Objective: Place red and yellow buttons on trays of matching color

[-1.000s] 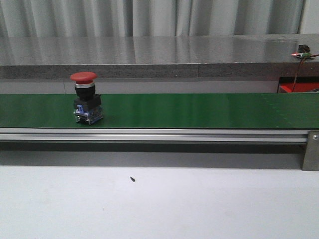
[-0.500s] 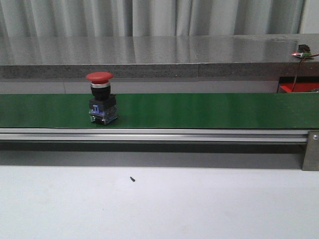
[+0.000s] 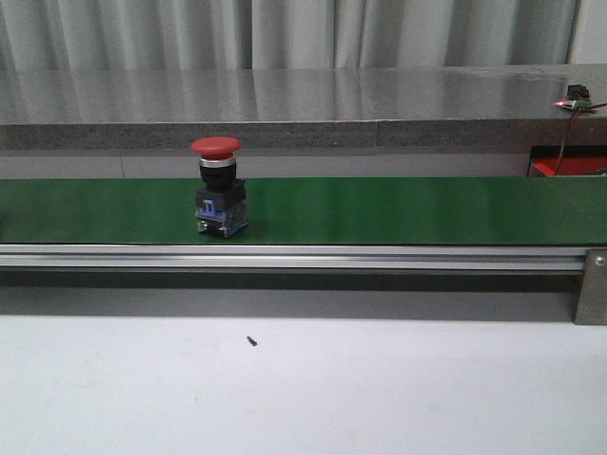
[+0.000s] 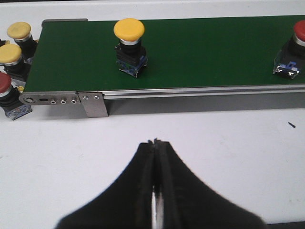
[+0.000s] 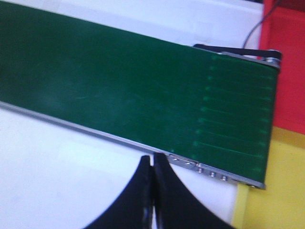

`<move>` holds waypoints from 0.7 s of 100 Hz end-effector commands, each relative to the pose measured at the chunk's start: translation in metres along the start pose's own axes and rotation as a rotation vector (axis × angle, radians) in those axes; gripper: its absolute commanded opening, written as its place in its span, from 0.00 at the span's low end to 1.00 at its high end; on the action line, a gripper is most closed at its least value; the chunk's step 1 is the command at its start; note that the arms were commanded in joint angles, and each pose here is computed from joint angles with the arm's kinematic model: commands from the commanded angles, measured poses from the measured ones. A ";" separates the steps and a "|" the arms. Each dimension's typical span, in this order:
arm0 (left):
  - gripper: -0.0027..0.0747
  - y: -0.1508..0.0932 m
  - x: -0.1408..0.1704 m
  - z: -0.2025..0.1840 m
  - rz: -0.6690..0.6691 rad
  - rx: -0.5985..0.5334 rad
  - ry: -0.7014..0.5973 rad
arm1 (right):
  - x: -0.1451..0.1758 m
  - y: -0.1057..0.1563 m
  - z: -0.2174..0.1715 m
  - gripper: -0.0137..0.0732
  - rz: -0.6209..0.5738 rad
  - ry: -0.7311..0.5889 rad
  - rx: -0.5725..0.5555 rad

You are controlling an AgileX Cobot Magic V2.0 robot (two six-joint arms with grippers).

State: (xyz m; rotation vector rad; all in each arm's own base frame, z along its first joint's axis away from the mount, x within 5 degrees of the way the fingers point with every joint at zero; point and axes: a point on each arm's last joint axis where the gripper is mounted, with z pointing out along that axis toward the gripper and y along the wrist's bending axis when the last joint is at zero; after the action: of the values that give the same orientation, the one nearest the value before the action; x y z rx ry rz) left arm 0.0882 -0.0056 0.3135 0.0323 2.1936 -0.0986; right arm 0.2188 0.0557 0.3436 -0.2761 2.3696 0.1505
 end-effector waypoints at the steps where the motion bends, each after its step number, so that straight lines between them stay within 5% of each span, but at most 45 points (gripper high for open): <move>1: 0.01 -0.002 -0.012 -0.005 -0.007 0.010 -0.082 | -0.024 0.013 -0.003 0.24 -0.064 -0.021 -0.037; 20: 0.01 -0.002 -0.012 -0.005 -0.007 0.010 -0.082 | -0.046 0.038 0.018 0.77 -0.125 0.094 -0.099; 26: 0.01 -0.002 -0.012 -0.005 -0.007 0.010 -0.082 | -0.051 0.048 0.026 0.87 -0.144 0.141 -0.119; 70: 0.01 -0.001 -0.012 -0.005 -0.007 0.009 -0.086 | -0.081 0.121 0.069 0.82 -0.439 0.277 -0.243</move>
State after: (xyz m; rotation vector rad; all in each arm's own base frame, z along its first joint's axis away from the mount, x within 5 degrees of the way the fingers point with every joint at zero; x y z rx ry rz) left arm 0.0882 -0.0056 0.3135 0.0323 2.1936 -0.0986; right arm 0.2923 0.1898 0.3342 -0.9059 2.5822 0.1892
